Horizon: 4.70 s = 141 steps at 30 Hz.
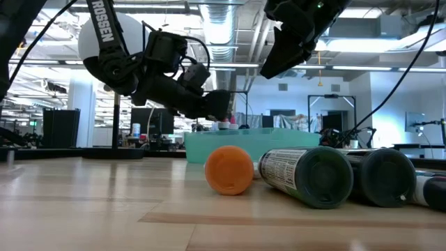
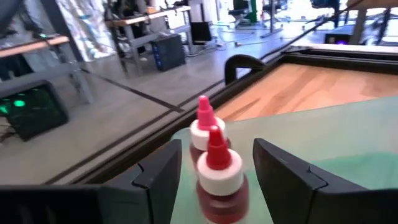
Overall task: Pick & Place food coloring
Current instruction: Put the large black food coloring bottle into the green bin
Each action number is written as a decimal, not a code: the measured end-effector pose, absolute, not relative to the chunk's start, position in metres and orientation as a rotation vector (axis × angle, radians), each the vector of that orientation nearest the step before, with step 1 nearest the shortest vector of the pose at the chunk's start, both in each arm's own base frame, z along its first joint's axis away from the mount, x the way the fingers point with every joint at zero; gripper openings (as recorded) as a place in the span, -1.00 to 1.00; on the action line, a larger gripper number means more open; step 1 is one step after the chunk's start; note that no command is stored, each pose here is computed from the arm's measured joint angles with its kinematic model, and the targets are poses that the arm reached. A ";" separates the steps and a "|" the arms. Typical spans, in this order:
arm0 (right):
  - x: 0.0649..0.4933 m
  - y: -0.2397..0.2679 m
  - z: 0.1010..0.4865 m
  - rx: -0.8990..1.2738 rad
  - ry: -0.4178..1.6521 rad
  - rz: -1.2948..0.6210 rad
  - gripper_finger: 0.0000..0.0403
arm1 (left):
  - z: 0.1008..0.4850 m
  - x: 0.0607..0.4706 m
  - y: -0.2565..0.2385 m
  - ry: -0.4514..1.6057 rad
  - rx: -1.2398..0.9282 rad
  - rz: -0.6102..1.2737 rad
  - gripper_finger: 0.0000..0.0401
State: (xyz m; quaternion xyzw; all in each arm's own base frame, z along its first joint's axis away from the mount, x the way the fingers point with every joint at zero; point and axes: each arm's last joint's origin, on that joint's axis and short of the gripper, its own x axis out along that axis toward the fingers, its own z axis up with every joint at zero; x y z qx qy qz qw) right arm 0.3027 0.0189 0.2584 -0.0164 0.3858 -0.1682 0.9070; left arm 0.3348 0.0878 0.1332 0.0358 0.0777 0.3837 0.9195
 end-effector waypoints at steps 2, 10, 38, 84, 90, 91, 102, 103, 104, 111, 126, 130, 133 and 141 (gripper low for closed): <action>0.303 0.019 0.258 -0.034 0.797 -0.347 -0.19 | 0.135 0.335 0.086 0.146 0.088 0.808 -0.03; 0.303 0.019 0.258 -0.033 0.797 -0.348 -0.19 | 0.148 0.337 0.071 0.073 0.191 0.898 -0.03; 0.302 0.070 0.263 0.179 0.718 -0.152 -0.19 | 0.237 0.206 -0.130 0.207 0.374 0.114 -0.03; 0.320 0.169 0.184 0.734 1.274 -0.430 -0.03 | 0.219 0.188 -0.143 0.346 0.326 0.030 -0.03; 0.322 0.167 0.181 0.770 1.293 -0.445 0.13 | 0.219 0.188 -0.143 0.347 0.326 0.032 -0.03; 0.322 0.167 0.181 0.771 1.289 -0.448 0.14 | 0.219 0.188 -0.143 0.347 0.326 0.032 -0.03; 0.335 0.167 0.165 0.786 1.257 -0.452 0.12 | 0.219 0.188 -0.143 0.350 0.321 0.033 -0.03; 0.335 0.168 0.162 0.786 1.268 -0.451 0.12 | 0.219 0.188 -0.143 0.350 0.321 0.033 -0.03; 0.334 0.168 0.159 0.784 1.287 -0.453 0.12 | 0.219 0.188 -0.143 0.350 0.320 0.033 -0.03; 0.332 0.168 0.157 0.761 1.311 -0.460 0.12 | 0.218 0.188 -0.142 0.354 0.318 0.034 -0.03; 0.327 0.163 0.156 0.547 1.394 -0.359 0.12 | 0.218 0.189 -0.142 0.353 0.311 0.040 -0.03; 0.327 0.163 0.156 0.478 1.403 -0.298 0.12 | 0.218 0.191 -0.139 0.354 0.301 0.055 -0.03; 0.326 0.163 0.156 0.437 1.419 -0.244 0.12 | 0.218 0.192 -0.137 0.356 0.291 0.067 -0.03; 0.326 0.161 0.156 0.295 1.442 -0.119 0.12 | 0.218 0.194 -0.135 0.357 0.279 0.079 -0.03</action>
